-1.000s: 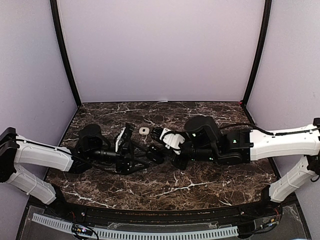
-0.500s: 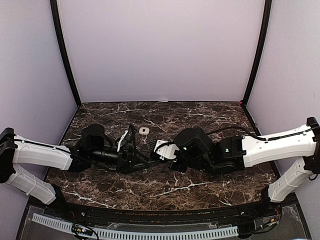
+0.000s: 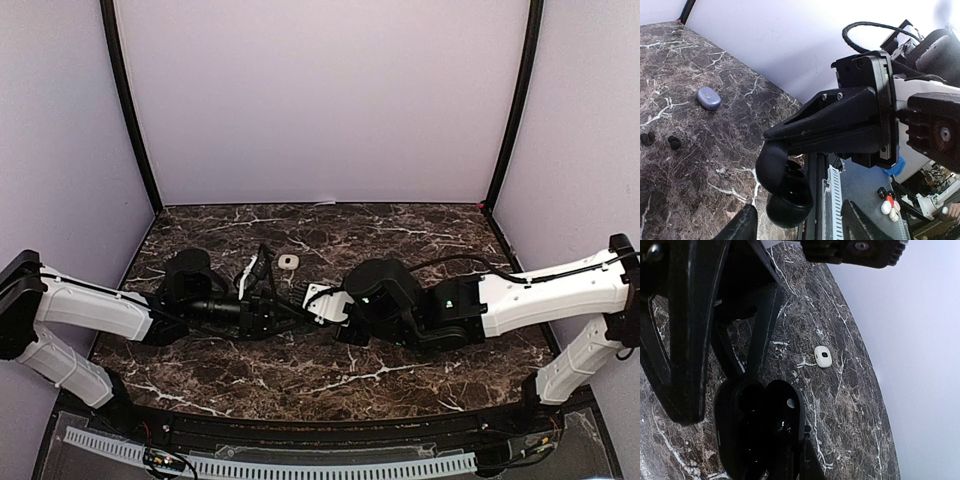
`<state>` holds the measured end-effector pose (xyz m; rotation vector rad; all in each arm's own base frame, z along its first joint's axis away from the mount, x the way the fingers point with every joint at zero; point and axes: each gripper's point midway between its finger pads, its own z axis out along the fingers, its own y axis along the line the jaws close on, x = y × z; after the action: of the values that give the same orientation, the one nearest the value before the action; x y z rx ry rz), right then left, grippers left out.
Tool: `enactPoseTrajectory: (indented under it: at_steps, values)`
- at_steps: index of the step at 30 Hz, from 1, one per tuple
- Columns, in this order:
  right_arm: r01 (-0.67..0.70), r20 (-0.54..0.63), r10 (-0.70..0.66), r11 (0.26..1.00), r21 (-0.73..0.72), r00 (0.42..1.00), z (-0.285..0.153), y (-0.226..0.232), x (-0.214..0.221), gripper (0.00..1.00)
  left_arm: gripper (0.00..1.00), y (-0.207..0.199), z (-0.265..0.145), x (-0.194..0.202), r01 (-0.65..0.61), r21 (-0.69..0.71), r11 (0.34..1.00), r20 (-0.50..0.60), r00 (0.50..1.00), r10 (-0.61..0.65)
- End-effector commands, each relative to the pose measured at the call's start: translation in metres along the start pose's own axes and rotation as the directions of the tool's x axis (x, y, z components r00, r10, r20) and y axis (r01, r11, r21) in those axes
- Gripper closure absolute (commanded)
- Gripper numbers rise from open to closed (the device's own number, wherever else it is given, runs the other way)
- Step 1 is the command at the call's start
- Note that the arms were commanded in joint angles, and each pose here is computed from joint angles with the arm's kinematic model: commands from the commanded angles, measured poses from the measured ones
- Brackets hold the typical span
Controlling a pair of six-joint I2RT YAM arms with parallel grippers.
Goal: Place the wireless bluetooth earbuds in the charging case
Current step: Pass from the right arm to the left
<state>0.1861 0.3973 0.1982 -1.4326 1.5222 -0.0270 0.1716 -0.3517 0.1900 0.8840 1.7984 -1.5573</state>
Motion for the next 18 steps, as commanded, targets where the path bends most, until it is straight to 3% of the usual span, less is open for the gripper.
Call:
enactPoseTrajectory:
  at_steps: [1,6,11,14,16,17,18]
  values:
    - [-0.024,0.063,0.022,0.999,0.029,0.998,-0.001,-0.007,-0.024,1.00,0.45,-0.003,0.006,-0.003,-0.039,0.015,0.999,0.023,0.999,0.039]
    - [-0.017,0.056,0.015,0.999,0.032,0.998,0.001,-0.007,-0.024,1.00,0.65,-0.004,0.008,-0.001,-0.046,0.013,0.999,0.021,0.999,0.046]
    - [-0.018,0.059,0.016,0.999,0.030,0.998,0.001,-0.006,-0.024,1.00,0.77,-0.003,0.009,0.001,-0.045,0.010,0.999,0.011,0.999,0.045]
    - [-0.023,0.061,0.021,0.999,0.028,0.998,0.000,-0.007,-0.025,1.00,0.78,0.001,0.009,0.002,-0.037,-0.007,0.999,0.009,0.999,0.037]
    - [-0.023,0.062,0.022,0.999,0.029,0.998,-0.001,-0.007,-0.025,1.00,0.64,0.004,0.010,0.003,-0.022,-0.016,1.000,-0.002,1.000,0.022]
    - [-0.025,0.063,0.023,0.999,0.030,0.998,-0.001,-0.007,-0.025,1.00,0.47,0.006,0.011,0.004,-0.012,-0.026,1.000,-0.008,1.000,0.011]
    - [-0.024,0.065,0.022,0.999,0.030,0.998,-0.002,-0.007,-0.025,1.00,0.38,0.008,0.011,0.004,-0.006,-0.034,0.999,-0.010,1.000,0.005]
